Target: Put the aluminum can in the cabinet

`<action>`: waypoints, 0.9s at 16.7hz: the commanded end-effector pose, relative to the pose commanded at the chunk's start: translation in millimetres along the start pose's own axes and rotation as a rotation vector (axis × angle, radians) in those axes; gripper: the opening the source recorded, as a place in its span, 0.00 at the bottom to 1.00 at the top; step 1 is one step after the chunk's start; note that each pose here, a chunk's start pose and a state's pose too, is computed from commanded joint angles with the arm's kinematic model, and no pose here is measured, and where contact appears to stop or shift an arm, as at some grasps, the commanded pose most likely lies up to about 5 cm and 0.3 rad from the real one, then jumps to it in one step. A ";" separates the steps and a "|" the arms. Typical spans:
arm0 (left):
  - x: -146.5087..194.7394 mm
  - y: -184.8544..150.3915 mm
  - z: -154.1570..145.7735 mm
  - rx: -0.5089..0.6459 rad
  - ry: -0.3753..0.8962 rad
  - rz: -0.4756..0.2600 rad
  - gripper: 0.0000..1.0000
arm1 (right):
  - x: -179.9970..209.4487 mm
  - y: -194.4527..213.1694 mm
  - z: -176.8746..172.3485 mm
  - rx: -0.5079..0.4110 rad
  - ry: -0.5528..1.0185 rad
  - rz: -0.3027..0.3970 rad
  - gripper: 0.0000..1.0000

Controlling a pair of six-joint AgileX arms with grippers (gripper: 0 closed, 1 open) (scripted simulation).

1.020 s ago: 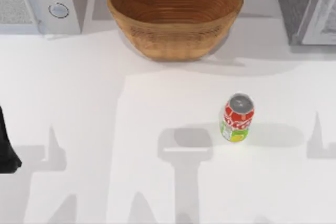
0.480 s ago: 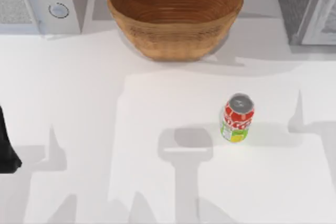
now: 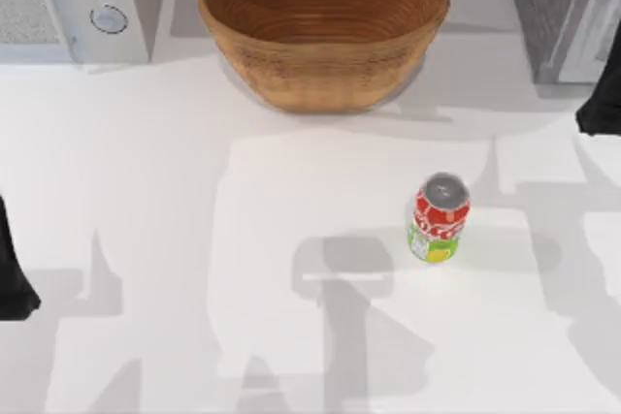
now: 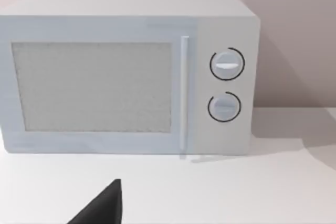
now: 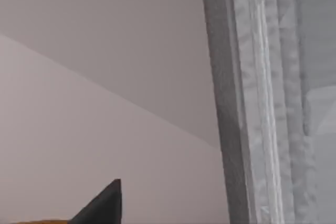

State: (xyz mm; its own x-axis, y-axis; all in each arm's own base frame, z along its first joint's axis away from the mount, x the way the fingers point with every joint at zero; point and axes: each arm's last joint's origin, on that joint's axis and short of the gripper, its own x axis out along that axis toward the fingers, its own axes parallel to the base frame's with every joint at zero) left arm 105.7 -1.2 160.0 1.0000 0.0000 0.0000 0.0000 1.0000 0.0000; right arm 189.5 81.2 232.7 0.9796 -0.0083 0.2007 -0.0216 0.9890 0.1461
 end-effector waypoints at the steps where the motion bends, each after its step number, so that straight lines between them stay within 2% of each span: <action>1: 0.0 0.0 0.0 0.000 0.000 0.000 1.00 | 4.3 8.5 -9.2 0.004 0.019 -0.001 1.00; 7: 0.0 0.0 0.0 0.000 0.000 0.000 1.00 | 9.1 59.0 -77.6 -0.002 0.136 -0.007 1.00; 15: 0.0 0.0 0.0 0.000 0.000 0.000 1.00 | -29.7 96.7 -167.4 -0.078 0.252 -0.017 1.00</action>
State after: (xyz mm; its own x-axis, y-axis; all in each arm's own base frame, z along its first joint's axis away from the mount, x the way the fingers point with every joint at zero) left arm 105.7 -1.2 160.0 1.0000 0.0000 0.0000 0.0000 1.0000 0.0000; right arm 191.8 201.7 78.7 0.9987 0.0022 -0.0500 0.0013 0.9975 0.0701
